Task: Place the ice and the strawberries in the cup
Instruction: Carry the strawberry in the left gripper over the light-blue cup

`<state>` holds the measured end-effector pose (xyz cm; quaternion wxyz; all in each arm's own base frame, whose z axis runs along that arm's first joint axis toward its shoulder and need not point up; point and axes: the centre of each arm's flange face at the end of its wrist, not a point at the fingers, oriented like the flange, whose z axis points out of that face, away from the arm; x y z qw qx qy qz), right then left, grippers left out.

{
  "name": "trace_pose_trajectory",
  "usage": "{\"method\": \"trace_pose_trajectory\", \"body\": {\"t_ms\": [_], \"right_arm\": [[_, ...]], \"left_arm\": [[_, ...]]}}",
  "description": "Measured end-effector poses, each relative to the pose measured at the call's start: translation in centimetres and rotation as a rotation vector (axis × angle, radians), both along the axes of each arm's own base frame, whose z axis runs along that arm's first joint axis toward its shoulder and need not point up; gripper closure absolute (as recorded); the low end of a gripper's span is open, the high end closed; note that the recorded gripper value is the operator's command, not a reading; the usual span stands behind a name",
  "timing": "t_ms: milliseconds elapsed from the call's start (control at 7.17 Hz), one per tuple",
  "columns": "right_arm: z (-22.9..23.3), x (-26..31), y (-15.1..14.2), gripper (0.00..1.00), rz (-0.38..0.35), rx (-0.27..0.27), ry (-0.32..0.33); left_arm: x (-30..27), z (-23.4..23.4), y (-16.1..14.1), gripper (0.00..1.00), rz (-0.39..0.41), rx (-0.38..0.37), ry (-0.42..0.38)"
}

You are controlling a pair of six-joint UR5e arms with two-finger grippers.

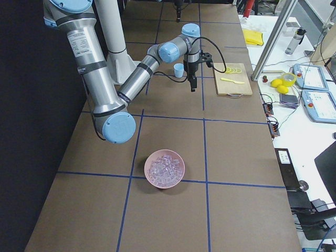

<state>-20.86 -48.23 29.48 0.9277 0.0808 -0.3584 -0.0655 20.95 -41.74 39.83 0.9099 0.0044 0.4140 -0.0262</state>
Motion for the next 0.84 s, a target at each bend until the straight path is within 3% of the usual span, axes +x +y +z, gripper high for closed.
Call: {"method": "trace_pose_trajectory", "body": {"t_ms": [279, 837], "right_arm": [[3.1, 2.6, 0.1, 0.00, 0.010, 0.005, -0.022], [9.4, 6.0, 1.2, 0.00, 0.048, 0.031, -0.038]], "left_arm": [[3.4, -6.7, -2.0, 1.00, 0.014, 0.001, 0.004], [16.1, -17.8, -0.7, 0.99, -0.012, -0.063, 0.039]]}}
